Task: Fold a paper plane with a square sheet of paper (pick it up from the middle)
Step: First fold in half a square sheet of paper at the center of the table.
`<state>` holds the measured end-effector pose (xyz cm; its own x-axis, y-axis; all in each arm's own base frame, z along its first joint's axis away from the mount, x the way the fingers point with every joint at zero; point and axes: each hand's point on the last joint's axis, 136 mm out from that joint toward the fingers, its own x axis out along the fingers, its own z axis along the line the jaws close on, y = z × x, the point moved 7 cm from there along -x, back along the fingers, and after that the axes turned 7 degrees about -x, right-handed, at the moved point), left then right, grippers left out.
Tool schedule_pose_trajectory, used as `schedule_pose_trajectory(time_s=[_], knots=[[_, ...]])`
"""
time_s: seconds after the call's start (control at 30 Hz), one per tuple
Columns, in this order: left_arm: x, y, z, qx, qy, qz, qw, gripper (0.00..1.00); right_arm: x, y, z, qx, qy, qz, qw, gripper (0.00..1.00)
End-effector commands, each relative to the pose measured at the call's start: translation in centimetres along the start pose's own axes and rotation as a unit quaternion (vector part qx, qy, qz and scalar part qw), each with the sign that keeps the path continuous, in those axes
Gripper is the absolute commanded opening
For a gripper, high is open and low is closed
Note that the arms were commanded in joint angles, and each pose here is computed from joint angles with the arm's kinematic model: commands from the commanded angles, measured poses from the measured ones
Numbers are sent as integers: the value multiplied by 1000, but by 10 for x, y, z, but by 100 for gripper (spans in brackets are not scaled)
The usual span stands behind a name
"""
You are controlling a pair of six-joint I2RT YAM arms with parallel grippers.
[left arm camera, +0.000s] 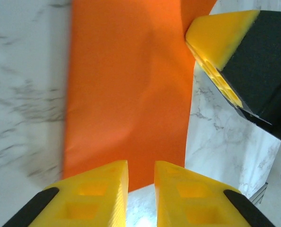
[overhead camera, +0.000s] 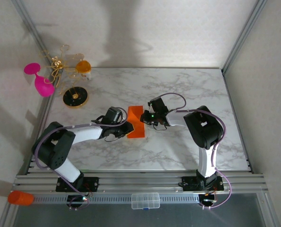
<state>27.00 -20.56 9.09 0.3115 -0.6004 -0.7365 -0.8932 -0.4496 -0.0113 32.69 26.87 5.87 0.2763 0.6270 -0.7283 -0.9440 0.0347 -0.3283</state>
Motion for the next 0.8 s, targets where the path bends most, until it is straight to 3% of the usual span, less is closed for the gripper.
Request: schedule_pose_trajectory(time_s=[0.0,0.3,0.4,0.6,0.77], knots=[[10,4,11,-13,-28,14,999,21,20,79,-88,57,192,126,972,4],[1,16,64,-32,-112,11,993,21,22,80,-90,55,192,130,971,4],[-12,14,73,-46,-112,3,993,21,22,82,-91,54,193,133,971,4],[-36,-15,21,-31,-14,-38,999,21,19,83,-92,43,201,137,969,4],[-30,-43,-24,-5,42,-61,997,21,15,80,-90,20,205,138,969,3]])
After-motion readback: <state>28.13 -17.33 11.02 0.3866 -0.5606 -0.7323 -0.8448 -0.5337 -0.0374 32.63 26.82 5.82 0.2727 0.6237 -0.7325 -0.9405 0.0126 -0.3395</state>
